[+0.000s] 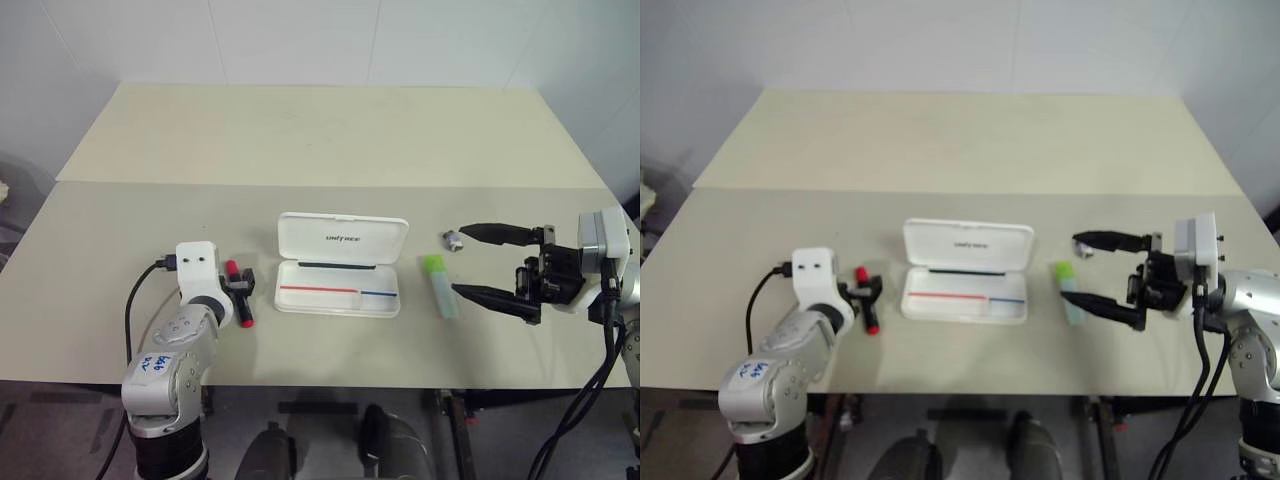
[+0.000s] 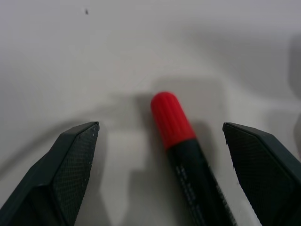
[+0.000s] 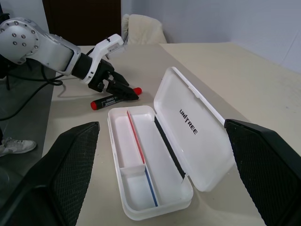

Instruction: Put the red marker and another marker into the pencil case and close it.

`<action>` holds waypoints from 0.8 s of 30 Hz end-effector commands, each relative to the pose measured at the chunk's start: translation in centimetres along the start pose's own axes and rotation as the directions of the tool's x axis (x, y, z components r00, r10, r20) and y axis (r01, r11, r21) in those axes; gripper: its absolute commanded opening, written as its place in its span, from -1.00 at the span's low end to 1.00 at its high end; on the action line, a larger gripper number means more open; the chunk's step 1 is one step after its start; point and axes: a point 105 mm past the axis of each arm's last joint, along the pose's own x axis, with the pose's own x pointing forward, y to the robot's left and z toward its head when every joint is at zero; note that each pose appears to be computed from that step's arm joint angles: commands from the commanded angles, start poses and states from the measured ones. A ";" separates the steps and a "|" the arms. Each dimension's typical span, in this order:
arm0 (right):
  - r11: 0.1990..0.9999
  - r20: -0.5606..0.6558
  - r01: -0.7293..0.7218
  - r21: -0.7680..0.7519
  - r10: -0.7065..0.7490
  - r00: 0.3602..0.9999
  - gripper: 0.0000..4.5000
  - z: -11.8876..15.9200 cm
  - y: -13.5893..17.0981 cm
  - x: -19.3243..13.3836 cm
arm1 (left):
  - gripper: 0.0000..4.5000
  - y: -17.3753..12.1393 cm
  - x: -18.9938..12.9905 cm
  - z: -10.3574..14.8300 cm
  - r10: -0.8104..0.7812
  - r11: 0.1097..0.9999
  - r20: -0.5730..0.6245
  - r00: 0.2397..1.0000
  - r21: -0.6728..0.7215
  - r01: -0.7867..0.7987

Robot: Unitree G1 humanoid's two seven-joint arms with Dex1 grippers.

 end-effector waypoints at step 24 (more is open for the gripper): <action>0.996 -0.001 0.057 -0.062 -0.057 0.998 1.00 0.5 -0.6 -0.3 | -0.73 4.0 0.0 3.7 0.116 0.988 -0.008 0.993 0.100 -0.114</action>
